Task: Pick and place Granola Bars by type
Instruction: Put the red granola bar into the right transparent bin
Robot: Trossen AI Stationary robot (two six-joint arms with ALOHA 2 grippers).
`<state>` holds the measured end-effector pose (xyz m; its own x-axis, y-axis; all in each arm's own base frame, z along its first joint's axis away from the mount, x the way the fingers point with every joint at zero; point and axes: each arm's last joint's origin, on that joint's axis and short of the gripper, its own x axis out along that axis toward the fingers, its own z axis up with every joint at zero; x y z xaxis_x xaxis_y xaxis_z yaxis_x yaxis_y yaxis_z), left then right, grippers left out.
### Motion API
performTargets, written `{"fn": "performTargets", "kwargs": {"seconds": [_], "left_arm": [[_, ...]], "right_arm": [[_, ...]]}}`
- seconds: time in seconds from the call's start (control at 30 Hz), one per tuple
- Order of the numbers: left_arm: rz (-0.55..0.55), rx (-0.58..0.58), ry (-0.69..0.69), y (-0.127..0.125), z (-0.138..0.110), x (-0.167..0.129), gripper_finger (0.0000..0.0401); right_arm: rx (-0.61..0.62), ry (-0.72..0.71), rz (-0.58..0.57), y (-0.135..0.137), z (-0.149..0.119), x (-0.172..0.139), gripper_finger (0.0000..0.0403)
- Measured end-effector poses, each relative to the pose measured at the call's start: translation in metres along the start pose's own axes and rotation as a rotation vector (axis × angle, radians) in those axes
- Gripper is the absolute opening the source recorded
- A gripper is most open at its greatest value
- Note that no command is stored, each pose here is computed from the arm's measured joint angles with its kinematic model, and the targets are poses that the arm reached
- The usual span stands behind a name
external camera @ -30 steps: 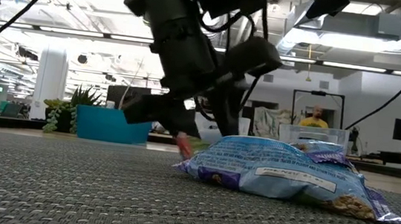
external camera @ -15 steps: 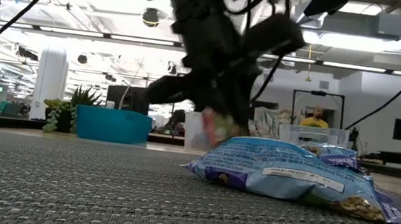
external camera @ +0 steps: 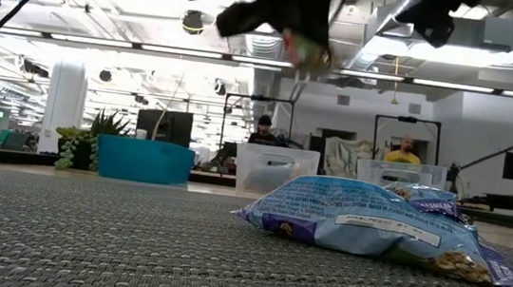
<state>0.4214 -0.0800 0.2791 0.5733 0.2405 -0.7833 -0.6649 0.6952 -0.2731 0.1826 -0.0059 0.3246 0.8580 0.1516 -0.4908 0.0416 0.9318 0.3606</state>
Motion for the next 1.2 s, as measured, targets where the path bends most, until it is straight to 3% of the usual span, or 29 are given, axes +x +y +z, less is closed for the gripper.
{"fn": "performTargets", "kwargs": {"seconds": [0.2, 0.33, 0.43, 0.7, 1.0, 1.2], "left_arm": [[-0.062, -0.028, -0.138, 0.003, 0.025, -0.025, 0.0027], [-0.106, -0.049, -0.197, 0.004, 0.038, -0.030, 0.0030], [-0.150, -0.060, -0.220, 0.003, 0.043, -0.031, 0.0030], [-0.217, -0.080, -0.273, -0.002, 0.051, -0.032, 0.0028], [-0.221, -0.092, -0.280, -0.001, 0.054, -0.032, 0.0028], [-0.250, -0.115, -0.317, 0.001, 0.063, -0.031, 0.0028]], "right_arm": [[0.188, -0.179, 0.075, -0.024, -0.022, 0.014, 0.0202], [0.270, -0.303, 0.233, -0.030, -0.028, 0.028, 0.0202], [0.306, -0.391, 0.290, -0.033, -0.028, 0.033, 0.0202], [0.333, -0.376, 0.258, -0.041, -0.029, 0.044, 0.0202], [0.327, -0.377, 0.252, -0.042, -0.029, 0.045, 0.0201], [0.312, -0.401, 0.270, -0.041, -0.026, 0.043, 0.0155]]}}
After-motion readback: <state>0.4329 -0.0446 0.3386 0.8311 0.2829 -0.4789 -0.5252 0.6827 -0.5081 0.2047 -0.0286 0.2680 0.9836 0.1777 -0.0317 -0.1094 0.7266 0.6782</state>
